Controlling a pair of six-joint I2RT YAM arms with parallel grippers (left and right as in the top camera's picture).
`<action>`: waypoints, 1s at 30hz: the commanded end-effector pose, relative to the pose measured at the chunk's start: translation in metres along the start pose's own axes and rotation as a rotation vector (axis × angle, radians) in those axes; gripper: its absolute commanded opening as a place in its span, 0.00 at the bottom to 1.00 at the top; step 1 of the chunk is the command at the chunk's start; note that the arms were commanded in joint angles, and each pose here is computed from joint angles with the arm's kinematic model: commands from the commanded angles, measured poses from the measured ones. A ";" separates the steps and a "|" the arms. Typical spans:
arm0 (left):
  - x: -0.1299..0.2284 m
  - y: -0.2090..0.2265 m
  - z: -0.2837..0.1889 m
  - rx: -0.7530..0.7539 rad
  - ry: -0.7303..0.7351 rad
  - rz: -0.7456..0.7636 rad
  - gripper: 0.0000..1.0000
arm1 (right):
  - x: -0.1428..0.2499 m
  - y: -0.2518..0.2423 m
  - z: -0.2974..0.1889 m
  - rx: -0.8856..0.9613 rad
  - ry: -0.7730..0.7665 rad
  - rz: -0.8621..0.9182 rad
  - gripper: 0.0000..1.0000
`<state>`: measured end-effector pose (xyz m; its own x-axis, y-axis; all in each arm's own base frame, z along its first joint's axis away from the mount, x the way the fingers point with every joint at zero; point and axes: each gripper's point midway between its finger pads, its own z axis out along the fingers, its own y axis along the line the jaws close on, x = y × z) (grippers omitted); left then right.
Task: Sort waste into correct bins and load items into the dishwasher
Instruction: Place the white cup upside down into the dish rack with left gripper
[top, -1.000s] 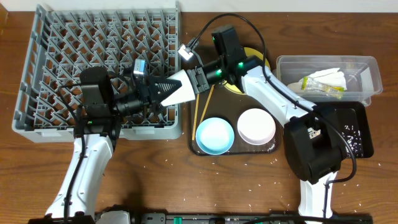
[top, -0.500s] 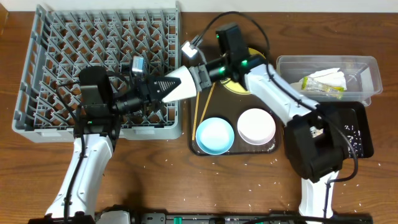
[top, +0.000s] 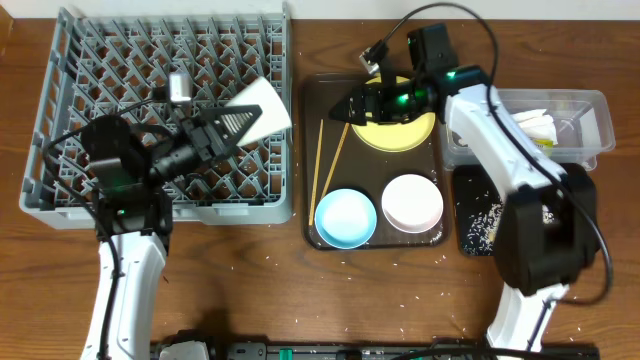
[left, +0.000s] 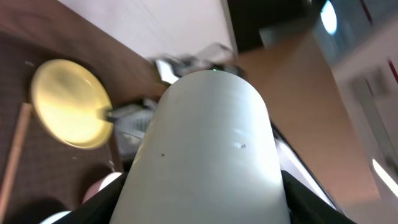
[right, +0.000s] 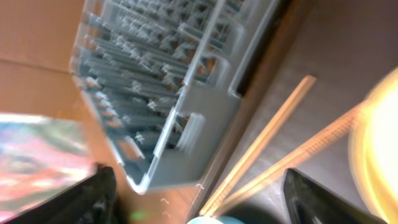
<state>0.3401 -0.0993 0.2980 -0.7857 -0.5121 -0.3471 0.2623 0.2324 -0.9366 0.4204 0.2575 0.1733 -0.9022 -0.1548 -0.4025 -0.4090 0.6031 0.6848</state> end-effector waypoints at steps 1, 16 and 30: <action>-0.031 0.020 -0.009 -0.121 -0.174 -0.001 0.33 | -0.037 0.029 -0.073 0.304 -0.181 -0.233 0.91; -0.011 0.050 -0.054 -0.998 -0.181 0.155 0.34 | -0.024 0.055 -0.153 0.585 -0.294 -0.286 0.99; 0.052 0.128 -0.017 -1.307 0.179 0.167 0.34 | -0.012 0.050 -0.150 0.596 -0.234 -0.286 0.99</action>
<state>0.3180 -0.0844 0.1828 -0.8588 -0.3393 -0.3839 -0.2850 0.9390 -0.1923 0.3925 0.1702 0.3046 -0.6944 -0.2138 -0.6871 -0.4057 0.9049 0.1284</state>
